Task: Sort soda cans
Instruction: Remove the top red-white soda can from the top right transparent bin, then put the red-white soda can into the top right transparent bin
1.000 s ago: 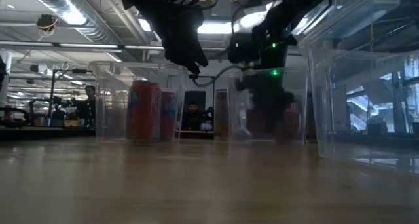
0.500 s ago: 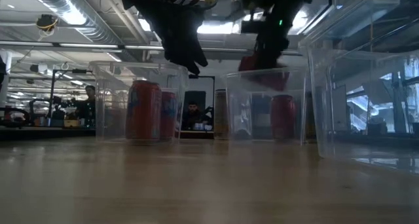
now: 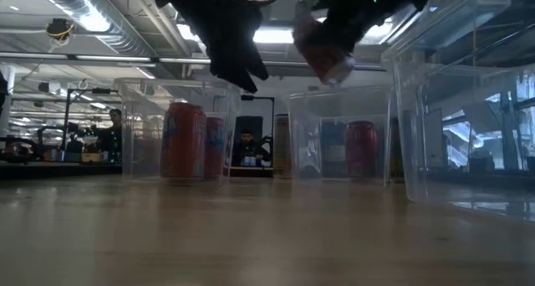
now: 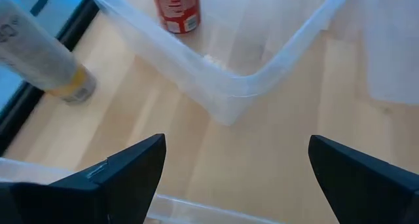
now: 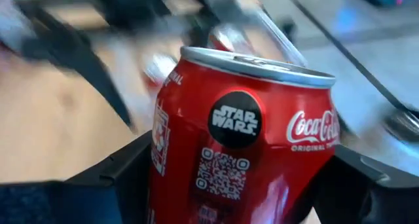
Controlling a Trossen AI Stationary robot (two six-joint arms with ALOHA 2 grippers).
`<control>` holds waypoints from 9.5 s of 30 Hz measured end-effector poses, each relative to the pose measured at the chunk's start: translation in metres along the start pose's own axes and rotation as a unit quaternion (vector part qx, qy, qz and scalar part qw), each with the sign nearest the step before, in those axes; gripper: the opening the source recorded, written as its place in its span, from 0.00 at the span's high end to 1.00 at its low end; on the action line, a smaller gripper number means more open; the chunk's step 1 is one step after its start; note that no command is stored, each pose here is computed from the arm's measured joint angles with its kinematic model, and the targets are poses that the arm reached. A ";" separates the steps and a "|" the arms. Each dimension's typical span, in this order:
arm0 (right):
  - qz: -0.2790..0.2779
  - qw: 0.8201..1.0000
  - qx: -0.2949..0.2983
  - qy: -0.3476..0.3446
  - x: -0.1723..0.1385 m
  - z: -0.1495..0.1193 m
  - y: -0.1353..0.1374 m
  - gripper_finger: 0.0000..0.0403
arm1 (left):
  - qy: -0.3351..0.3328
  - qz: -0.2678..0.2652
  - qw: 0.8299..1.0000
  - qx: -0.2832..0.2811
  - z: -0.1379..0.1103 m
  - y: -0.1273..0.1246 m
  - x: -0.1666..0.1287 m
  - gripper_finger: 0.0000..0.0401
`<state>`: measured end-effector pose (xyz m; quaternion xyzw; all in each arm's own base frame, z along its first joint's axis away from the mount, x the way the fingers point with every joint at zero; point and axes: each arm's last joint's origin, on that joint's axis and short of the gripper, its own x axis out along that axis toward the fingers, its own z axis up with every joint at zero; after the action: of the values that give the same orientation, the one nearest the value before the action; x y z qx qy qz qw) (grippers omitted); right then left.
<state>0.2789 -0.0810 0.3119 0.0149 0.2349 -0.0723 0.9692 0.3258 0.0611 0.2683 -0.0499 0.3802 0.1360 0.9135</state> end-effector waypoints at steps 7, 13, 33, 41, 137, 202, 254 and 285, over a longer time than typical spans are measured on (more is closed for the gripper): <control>0.049 0.997 -0.006 -0.063 0.024 -0.012 0.047 0.24 | -0.008 -0.015 1.000 -0.016 -0.002 -0.019 -0.034 0.10; 0.054 0.991 -0.026 -0.118 0.043 -0.009 0.089 0.24 | -0.022 -0.003 1.000 -0.021 -0.008 -0.034 -0.077 0.10; 0.051 0.979 -0.023 -0.194 0.157 -0.083 0.150 0.24 | -0.009 0.054 0.996 -0.065 -0.033 -0.063 -0.114 0.10; 0.052 0.983 -0.040 -0.171 0.163 -0.092 0.153 0.24 | -0.014 0.056 0.996 -0.065 -0.033 -0.064 -0.115 0.10; 0.061 0.998 -0.016 -0.004 0.209 0.004 0.199 0.12 | -0.022 0.031 0.996 -0.081 -0.064 -0.057 -0.184 0.10; 0.027 0.998 -0.032 0.050 0.160 0.048 0.191 0.27 | 0.053 0.068 0.991 -0.103 -0.080 -0.049 -0.186 0.10; -0.238 0.941 0.191 0.148 0.032 -0.112 -0.011 0.25 | -0.119 0.011 0.988 -0.098 -0.083 -0.071 -0.116 0.10; -0.213 0.946 0.167 0.178 0.010 -0.093 -0.007 0.20 | -0.121 0.011 0.988 -0.093 -0.083 -0.072 -0.116 0.10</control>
<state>0.2446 -0.0839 0.2244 0.1388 0.3862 -0.3117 0.8570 0.2118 -0.0481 0.2910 -0.1140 0.2527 0.1855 0.9427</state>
